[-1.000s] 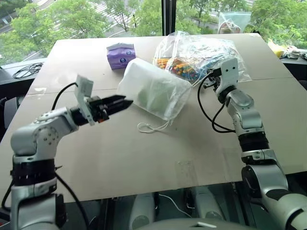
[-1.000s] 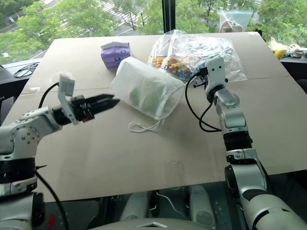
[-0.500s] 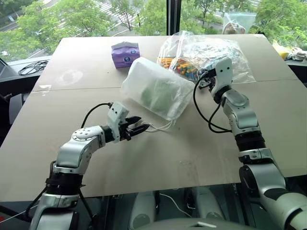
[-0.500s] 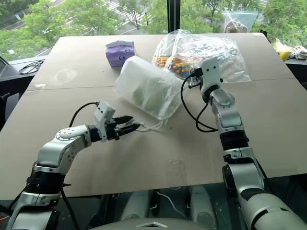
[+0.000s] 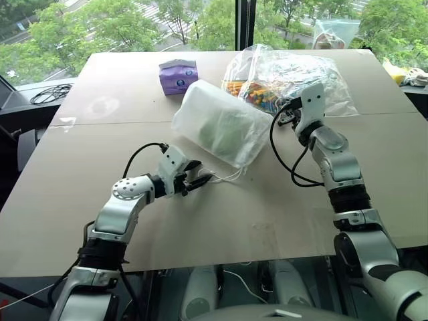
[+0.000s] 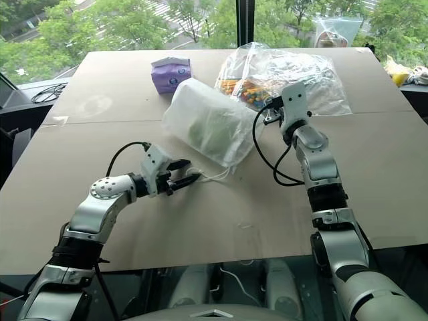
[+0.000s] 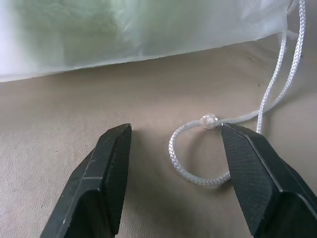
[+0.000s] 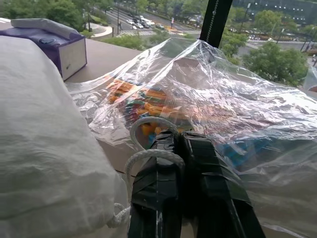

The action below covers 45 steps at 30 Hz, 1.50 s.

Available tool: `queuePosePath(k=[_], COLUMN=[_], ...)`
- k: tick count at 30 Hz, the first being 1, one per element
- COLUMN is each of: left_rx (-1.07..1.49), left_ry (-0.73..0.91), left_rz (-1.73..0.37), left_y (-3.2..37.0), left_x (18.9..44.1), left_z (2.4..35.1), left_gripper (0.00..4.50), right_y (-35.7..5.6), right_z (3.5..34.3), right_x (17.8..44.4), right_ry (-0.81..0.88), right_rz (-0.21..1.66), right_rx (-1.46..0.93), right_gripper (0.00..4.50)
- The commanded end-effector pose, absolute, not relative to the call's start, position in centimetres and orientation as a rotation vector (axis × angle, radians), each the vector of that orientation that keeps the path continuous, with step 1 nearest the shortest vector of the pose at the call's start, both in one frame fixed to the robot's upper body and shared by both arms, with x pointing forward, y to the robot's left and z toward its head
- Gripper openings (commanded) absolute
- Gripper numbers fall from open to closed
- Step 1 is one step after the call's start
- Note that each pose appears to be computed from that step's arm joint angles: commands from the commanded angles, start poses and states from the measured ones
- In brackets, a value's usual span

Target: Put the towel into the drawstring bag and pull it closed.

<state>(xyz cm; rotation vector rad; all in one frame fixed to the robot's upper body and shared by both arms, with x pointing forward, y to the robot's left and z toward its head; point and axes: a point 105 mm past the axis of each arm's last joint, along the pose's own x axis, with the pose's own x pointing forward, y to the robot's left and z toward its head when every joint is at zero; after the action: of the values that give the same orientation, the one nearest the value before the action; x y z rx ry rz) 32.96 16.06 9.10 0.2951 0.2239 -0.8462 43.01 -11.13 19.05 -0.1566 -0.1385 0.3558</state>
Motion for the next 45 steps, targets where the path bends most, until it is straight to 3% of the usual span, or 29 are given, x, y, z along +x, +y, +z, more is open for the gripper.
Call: queuePosePath(k=[1, 2, 5, 8, 10, 11, 18, 24, 32, 40, 45], left_rx=[0.354, 0.371, 0.413, 0.443, 0.457, 0.462, 0.453, 0.374, 0.310, 0.403, 0.432], left_ry=[0.269, 0.276, 0.294, 0.290, 0.283, 0.277, 0.205, 0.088, 0.016, -0.080, -0.157], left_rz=[-0.918, -0.921, -0.926, -0.930, -0.933, -0.933, -0.847, -0.533, -0.227, -0.086, 0.098], left_y=[14.6, 14.5, 14.3, 14.0, 13.9, 13.8, 13.7, 15.3, 16.5, 16.7, 19.2], left_x=[32.6, 32.8, 33.2, 33.4, 33.3, 33.2, 32.5, 33.5, 31.4, 30.6, 30.9], left_z=[7.4, 7.2, 6.8, 6.8, 6.7, 6.8, 7.4, 8.7, 8.5, 9.7, 11.9], left_gripper=[2.92, 2.92, 2.19, 0.74, 0.11, 0.03, 0.03, 0.03, 0.03, 0.03, 0.03], right_y=[-10.6, -10.6, -10.3, -10.4, -10.4, -10.4, -10.1, -9.6, -9.3, -9.1, -9.5], right_z=[20.8, 20.8, 20.7, 20.5, 20.3, 20.2, 19.9, 19.5, 19.3, 18.9, 18.8], right_x=[42.8, 42.8, 42.7, 42.6, 42.5, 42.4, 42.4, 42.3, 42.3, 42.2, 42.2], right_ry=[-0.203, -0.203, -0.203, -0.200, -0.194, -0.191, -0.171, -0.150, -0.129, -0.120, -0.117], right_rz=[0.363, 0.365, 0.367, 0.366, 0.366, 0.368, 0.398, 0.437, 0.466, 0.478, 0.466], right_rx=[-0.168, -0.168, -0.168, -0.166, -0.166, -0.166, -0.182, -0.196, -0.213, -0.213, -0.215], right_gripper=[0.00, 0.00, 0.00, 0.00, 0.00, 0.00, 0.00, 0.00, 0.00, 0.00, 0.00])
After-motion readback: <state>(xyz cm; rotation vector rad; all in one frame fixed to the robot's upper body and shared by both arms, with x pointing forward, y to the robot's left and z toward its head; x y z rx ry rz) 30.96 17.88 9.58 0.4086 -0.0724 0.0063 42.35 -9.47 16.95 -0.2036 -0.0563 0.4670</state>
